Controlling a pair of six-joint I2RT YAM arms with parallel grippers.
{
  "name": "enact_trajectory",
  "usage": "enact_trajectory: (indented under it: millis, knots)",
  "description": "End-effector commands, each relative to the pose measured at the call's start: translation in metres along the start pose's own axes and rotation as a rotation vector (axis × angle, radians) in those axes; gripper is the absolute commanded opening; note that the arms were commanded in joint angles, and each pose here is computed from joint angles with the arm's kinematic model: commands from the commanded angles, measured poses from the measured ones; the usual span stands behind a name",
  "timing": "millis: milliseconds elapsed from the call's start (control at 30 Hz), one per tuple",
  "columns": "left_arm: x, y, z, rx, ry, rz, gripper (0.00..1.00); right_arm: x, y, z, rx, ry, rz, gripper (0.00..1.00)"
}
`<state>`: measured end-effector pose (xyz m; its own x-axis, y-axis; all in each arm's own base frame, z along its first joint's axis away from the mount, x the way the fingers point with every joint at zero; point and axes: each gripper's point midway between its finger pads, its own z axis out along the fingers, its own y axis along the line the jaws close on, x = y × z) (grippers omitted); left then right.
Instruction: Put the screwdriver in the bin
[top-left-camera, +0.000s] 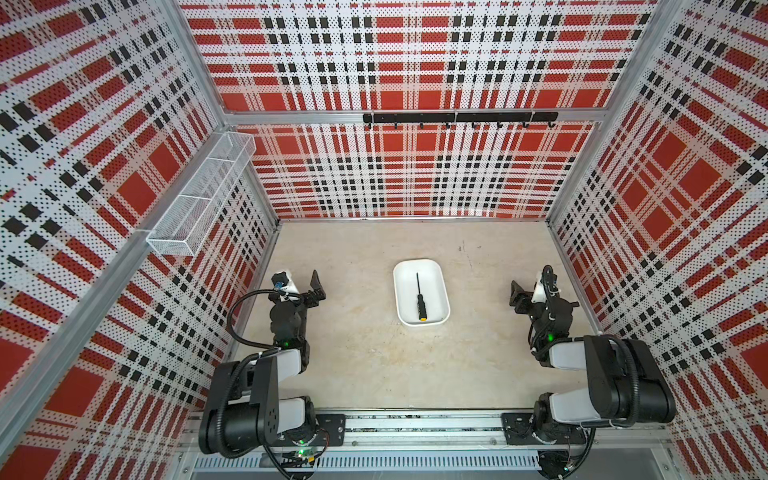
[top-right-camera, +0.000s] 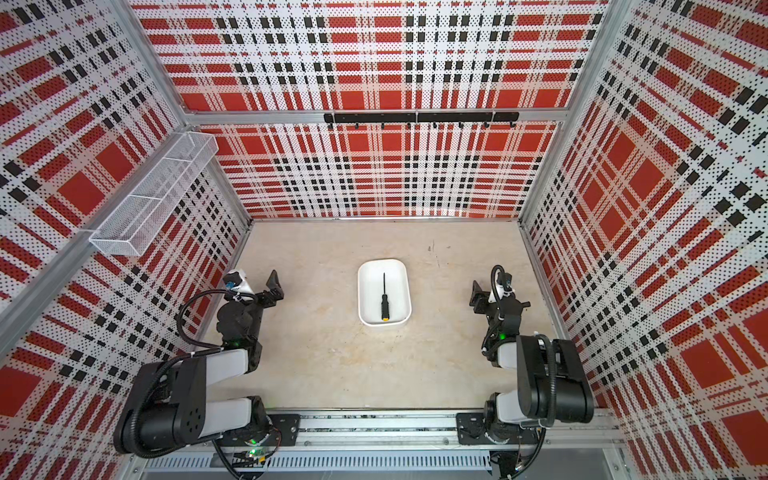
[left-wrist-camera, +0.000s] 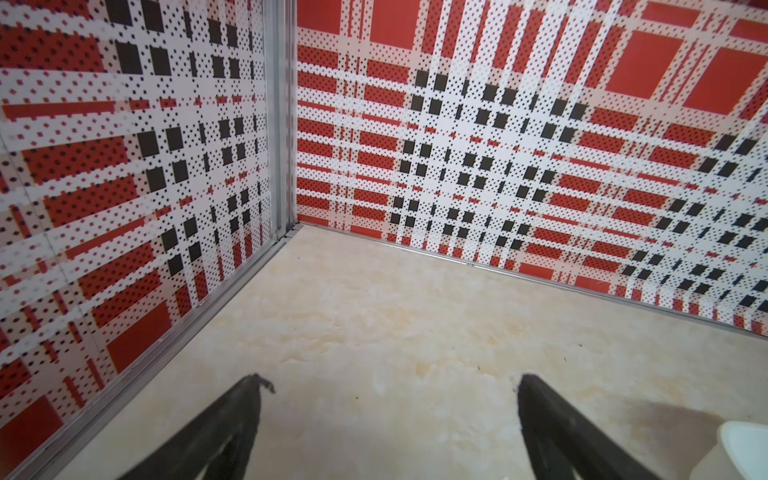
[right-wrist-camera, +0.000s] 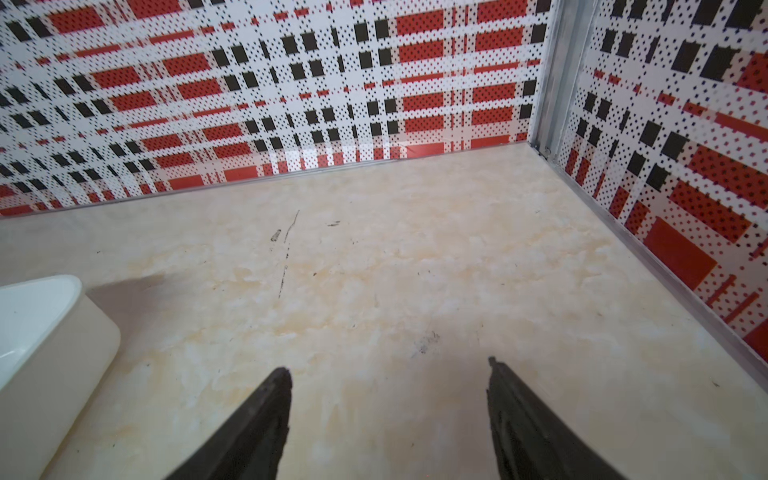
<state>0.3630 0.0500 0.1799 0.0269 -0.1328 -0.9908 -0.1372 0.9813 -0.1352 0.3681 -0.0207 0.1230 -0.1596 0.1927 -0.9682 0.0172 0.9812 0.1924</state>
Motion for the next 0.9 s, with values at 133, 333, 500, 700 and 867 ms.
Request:
enact_trajectory:
  millis: [133, 333, 500, 700, 867]
  knots:
    - [-0.005, -0.008, -0.008, 0.049, -0.078, 0.017, 0.98, -0.028, 0.012, -0.026, -0.069, -0.229, -0.037, 0.79]
    - [0.010, -0.017, -0.005, 0.052, -0.078, 0.062, 0.98, -0.023, 0.013, -0.023, -0.083, -0.217, -0.039, 0.79]
    - [0.022, -0.020, 0.003, 0.033, -0.041, 0.086, 0.98, -0.022, 0.014, -0.019, -0.081, -0.203, -0.045, 0.80]
    - [0.025, -0.020, 0.008, 0.011, -0.023, 0.100, 0.98, -0.014, 0.020, 0.000, -0.089, -0.123, -0.076, 0.82]
    - [0.025, -0.020, 0.008, 0.011, -0.025, 0.100, 0.98, -0.002, 0.035, 0.022, -0.080, -0.025, -0.157, 0.85]
